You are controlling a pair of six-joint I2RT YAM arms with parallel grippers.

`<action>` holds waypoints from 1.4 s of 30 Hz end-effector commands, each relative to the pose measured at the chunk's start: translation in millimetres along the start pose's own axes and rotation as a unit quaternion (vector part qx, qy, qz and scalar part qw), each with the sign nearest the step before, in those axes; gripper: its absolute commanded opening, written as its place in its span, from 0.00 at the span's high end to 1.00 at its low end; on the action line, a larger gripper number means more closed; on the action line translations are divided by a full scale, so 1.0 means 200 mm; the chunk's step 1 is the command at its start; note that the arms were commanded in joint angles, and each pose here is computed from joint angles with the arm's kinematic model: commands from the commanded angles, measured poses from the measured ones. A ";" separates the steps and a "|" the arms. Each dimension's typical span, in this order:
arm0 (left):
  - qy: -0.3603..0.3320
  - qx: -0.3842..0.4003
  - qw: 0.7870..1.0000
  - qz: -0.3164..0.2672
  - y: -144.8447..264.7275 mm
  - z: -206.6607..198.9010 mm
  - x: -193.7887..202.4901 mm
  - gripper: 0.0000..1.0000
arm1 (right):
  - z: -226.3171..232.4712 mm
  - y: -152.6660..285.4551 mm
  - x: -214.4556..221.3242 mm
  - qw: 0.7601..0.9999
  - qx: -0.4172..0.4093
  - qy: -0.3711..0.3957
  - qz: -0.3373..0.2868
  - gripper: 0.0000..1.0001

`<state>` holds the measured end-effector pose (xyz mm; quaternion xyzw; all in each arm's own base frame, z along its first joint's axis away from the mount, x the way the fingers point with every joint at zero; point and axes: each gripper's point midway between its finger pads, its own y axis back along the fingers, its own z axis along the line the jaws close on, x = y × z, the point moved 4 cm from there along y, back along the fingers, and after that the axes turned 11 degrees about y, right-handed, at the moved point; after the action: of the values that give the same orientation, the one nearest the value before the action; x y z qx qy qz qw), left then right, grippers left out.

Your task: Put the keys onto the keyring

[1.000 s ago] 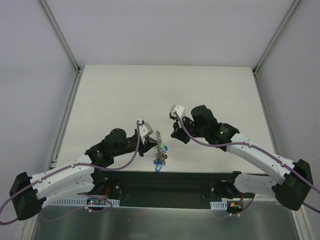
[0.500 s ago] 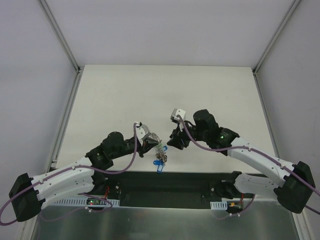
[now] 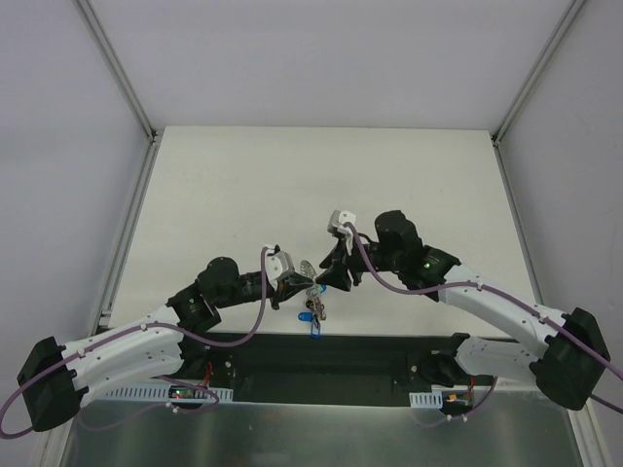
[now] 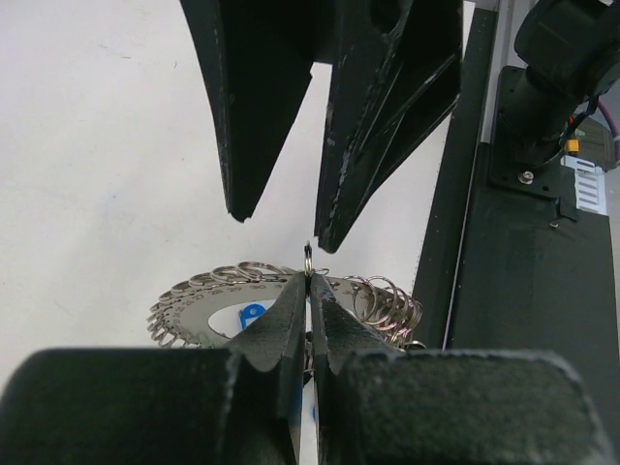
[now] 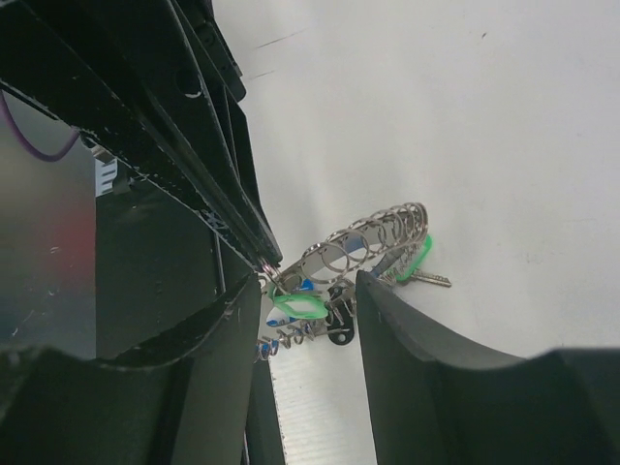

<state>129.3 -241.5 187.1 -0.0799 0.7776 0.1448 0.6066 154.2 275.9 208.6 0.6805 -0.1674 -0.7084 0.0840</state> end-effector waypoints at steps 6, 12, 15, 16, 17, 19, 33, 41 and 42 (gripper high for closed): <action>-0.047 0.043 0.996 -0.061 -0.01 -0.07 -0.17 1.00 | 0.04 -0.03 -0.13 0.996 -0.070 0.037 -0.036 0.61; -0.053 0.037 0.996 -0.063 0.00 -0.06 -0.19 1.00 | 0.01 -0.04 -0.12 0.997 -0.063 0.046 -0.023 0.99; -0.055 0.029 0.996 -0.063 0.00 -0.06 -0.20 1.00 | -0.02 -0.04 -0.11 0.998 -0.049 0.048 -0.007 0.99; -0.055 0.023 0.996 -0.065 0.01 -0.05 -0.22 1.00 | -0.03 -0.03 -0.10 0.998 -0.045 0.045 0.000 0.99; -0.053 0.016 0.997 -0.061 0.01 -0.05 -0.22 1.00 | -0.04 -0.02 -0.10 0.998 -0.037 0.046 0.004 0.99; -0.044 -0.022 0.997 -0.062 0.02 0.00 -0.25 0.84 | -0.10 0.00 -0.09 0.999 -0.004 0.043 0.016 0.99; 0.067 -0.366 0.927 -0.049 0.38 0.29 -0.39 0.07 | -0.90 0.61 0.06 0.894 0.423 -0.088 0.118 0.99; 0.084 -0.415 0.905 -0.025 0.55 0.29 -0.35 0.01 | -0.96 0.70 0.42 0.838 0.479 -0.235 0.114 0.99; 0.084 -0.416 0.905 -0.021 0.55 0.29 -0.34 0.01 | -0.94 0.71 0.50 0.831 0.483 -0.249 0.116 0.99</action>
<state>171.1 -141.1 258.4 -0.3416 0.7059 0.3950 0.4785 324.6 98.6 190.0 0.4746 -0.5735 -0.6462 -0.1681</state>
